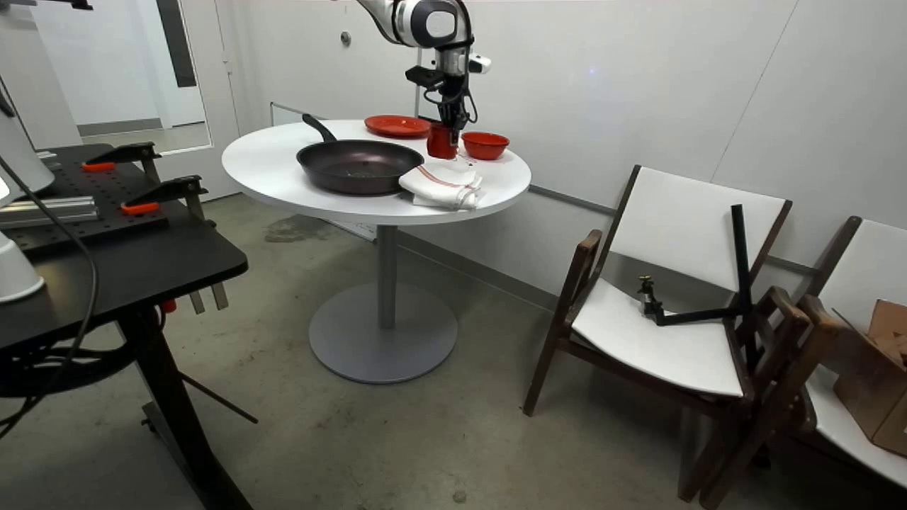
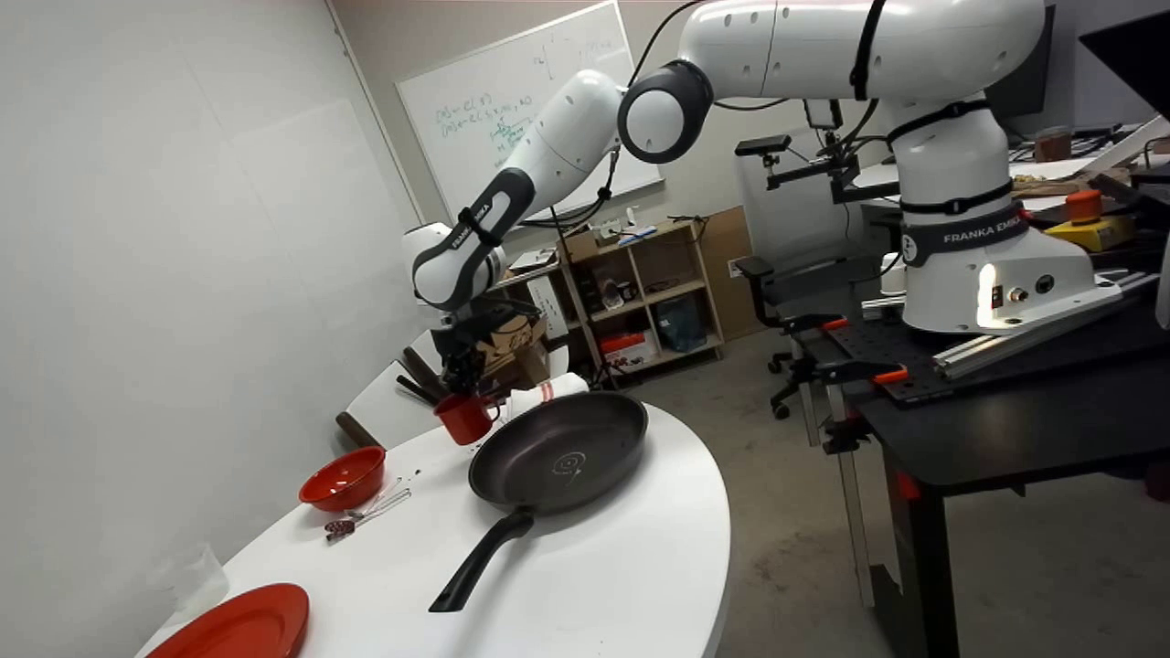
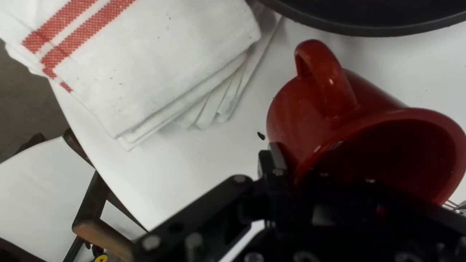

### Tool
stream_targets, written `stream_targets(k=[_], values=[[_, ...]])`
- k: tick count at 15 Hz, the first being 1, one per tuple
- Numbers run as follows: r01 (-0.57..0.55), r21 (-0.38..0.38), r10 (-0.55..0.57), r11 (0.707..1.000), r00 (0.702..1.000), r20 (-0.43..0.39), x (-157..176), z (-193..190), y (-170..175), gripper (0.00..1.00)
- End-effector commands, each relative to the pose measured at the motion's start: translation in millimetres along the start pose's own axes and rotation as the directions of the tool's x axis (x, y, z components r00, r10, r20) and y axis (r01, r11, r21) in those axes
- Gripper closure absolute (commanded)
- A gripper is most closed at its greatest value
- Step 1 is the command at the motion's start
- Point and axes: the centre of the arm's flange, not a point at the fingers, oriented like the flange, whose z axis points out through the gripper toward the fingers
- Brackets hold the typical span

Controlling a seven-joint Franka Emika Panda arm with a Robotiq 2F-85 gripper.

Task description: Move the red mug to the right side of the table

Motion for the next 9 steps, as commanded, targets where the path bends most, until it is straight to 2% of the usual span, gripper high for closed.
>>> stream_targets(k=[1,9], values=[[0.048,-0.03,-0.049,0.998,0.998,-0.033,19.1,9.1,-6.6,0.98],[0.191,-0.022,-0.192,0.981,0.978,-0.076,4.3,11.1,-32.6,0.98]])
